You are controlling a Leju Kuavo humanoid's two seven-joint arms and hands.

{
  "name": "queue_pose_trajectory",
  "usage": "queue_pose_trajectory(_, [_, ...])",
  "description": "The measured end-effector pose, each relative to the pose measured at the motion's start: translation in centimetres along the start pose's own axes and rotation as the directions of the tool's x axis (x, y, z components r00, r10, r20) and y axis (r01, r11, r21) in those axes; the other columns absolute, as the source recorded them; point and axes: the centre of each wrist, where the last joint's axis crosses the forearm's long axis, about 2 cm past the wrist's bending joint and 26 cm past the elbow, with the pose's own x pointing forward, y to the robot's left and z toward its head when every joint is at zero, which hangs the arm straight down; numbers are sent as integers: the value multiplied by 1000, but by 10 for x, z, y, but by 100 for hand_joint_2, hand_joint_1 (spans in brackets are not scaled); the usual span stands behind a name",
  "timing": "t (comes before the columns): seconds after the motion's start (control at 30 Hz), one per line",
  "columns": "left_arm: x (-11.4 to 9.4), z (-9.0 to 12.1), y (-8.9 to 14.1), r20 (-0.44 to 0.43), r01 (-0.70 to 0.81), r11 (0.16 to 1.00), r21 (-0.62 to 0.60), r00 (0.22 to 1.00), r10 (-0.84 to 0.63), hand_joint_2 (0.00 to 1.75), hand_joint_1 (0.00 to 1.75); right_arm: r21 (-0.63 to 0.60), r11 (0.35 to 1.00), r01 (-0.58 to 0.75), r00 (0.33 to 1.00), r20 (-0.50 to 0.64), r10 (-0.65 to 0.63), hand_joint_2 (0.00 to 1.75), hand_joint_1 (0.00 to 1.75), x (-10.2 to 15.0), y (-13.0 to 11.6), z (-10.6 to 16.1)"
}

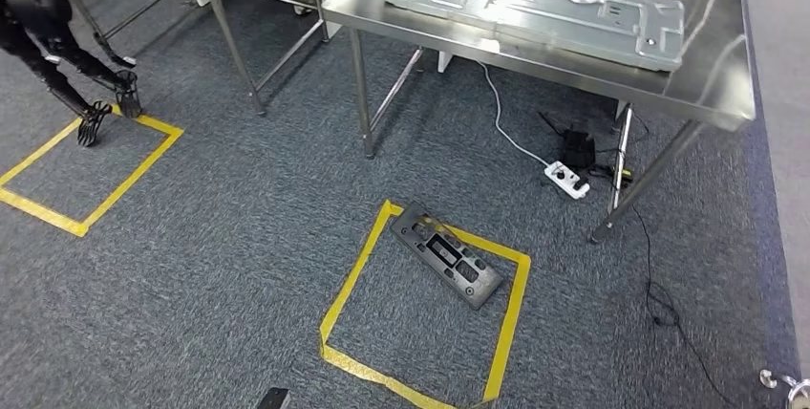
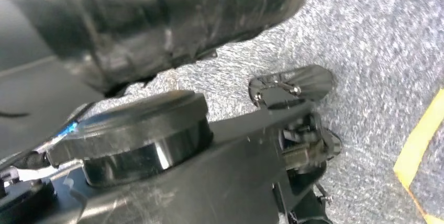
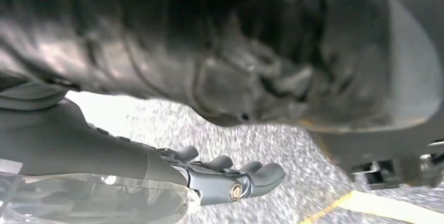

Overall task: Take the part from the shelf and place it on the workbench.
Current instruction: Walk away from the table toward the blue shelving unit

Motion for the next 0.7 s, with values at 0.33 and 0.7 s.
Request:
queue_pose_trajectory(0.33, [0, 1, -7, -11, -39, 999, 7, 999, 39, 0, 0, 37, 998, -60, 998, -24, 61, 0, 0, -6, 9, 1])
queue_pose_trajectory(0.7, [0, 2, -14, -22, 13, 998, -57, 1000, -14, 0, 0, 16, 998, -56, 998, -33, 56, 0, 0, -26, 8, 4])
